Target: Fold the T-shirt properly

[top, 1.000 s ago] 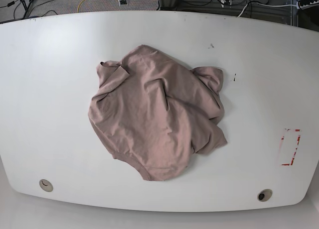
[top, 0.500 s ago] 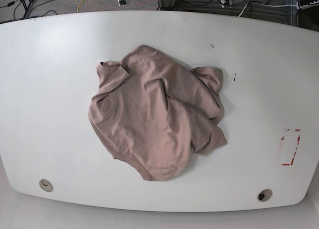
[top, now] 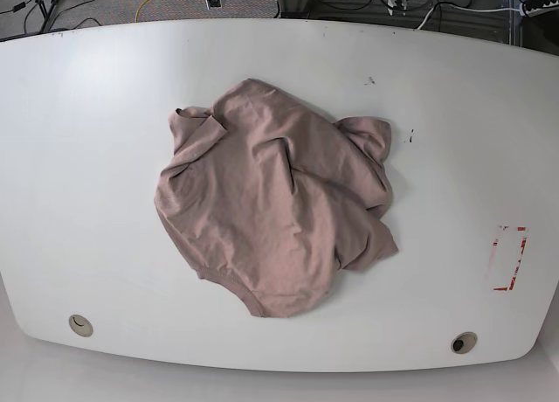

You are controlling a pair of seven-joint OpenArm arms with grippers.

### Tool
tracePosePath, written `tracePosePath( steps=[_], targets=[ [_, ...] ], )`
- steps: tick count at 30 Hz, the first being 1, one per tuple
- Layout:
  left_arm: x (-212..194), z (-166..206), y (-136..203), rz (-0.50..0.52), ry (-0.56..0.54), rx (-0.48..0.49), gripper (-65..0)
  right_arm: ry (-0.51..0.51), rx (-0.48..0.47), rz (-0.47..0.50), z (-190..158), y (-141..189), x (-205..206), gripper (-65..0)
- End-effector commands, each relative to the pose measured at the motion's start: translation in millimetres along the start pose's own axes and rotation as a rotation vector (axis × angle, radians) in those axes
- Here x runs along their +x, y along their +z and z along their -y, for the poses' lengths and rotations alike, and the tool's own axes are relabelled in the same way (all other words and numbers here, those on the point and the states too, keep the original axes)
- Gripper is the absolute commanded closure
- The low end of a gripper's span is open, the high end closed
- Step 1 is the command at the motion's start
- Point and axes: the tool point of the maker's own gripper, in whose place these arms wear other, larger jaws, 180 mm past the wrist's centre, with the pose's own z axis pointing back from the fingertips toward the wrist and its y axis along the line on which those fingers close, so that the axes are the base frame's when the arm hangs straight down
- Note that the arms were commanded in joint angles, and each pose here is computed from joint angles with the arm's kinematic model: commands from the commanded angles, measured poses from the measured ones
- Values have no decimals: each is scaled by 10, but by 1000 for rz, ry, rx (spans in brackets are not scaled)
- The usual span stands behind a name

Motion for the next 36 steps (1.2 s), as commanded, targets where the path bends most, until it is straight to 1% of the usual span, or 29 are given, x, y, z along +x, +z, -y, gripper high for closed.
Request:
tracePosePath(
  steps=[1,14,36],
  targets=[
    [-20,-33,10,3,-4,2,-233,0,-7,-2,35,14,-46,-53],
    [54,-59,26,32,-16,6,-232,-2,3,-4,-9,5,-39,-51],
    [38,-41,14,17,-18,6,-233,1,-4,-1,25,11,-28,-54]
  ],
)
